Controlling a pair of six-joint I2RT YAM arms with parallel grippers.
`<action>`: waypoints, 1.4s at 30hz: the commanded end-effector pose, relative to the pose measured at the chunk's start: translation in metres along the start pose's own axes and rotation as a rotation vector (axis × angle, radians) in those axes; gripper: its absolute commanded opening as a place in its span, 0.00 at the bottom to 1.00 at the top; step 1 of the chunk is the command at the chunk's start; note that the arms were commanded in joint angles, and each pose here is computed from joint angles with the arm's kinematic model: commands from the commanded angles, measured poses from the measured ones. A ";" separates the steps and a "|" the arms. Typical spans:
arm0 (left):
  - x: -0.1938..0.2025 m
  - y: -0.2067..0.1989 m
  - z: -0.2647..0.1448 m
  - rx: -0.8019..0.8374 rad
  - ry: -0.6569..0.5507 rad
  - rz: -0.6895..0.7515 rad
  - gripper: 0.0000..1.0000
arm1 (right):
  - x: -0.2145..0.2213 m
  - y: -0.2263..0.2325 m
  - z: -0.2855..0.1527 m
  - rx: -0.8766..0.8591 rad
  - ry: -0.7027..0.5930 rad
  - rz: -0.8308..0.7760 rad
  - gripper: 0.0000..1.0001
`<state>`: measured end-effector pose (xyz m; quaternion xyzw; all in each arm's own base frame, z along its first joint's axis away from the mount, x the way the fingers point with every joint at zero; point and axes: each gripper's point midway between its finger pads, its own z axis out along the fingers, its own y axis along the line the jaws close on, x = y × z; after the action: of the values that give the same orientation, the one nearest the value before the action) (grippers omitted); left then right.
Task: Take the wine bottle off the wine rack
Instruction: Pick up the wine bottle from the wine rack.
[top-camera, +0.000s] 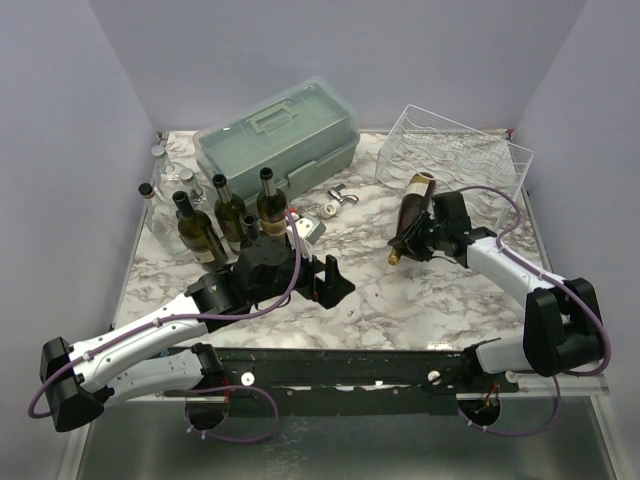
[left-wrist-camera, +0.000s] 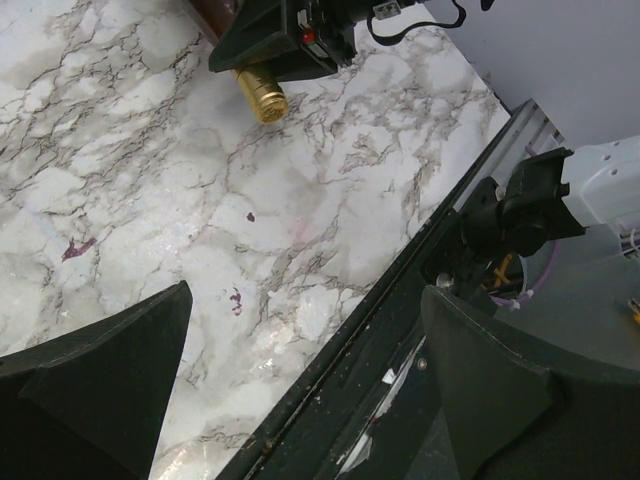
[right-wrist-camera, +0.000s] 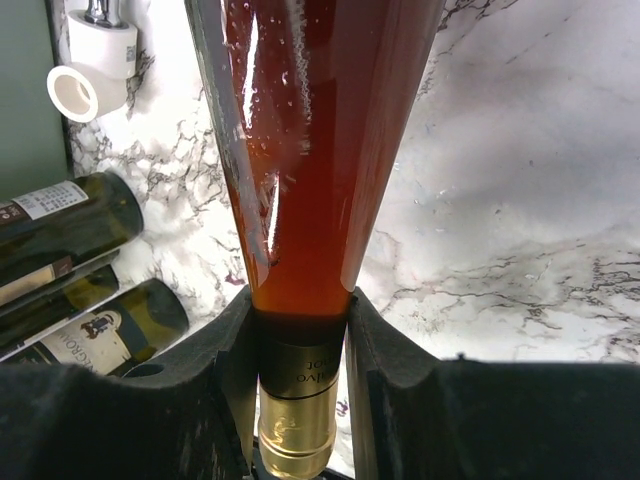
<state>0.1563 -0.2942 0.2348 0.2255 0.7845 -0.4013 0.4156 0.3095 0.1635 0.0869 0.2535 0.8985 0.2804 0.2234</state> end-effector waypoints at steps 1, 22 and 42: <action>0.002 -0.006 0.001 0.038 -0.001 0.008 0.99 | 0.007 0.027 -0.017 -0.120 0.020 -0.029 0.00; 0.006 -0.007 0.004 0.048 0.013 0.016 0.99 | 0.021 0.021 -0.027 -0.136 0.039 -0.015 0.00; 0.010 -0.006 0.004 0.051 0.017 0.014 0.99 | 0.030 0.016 -0.034 -0.146 0.043 -0.019 0.00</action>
<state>0.1540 -0.2977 0.2273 0.2335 0.7833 -0.4060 0.4088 0.2702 0.1671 0.0876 0.2423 0.8984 0.3052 0.2026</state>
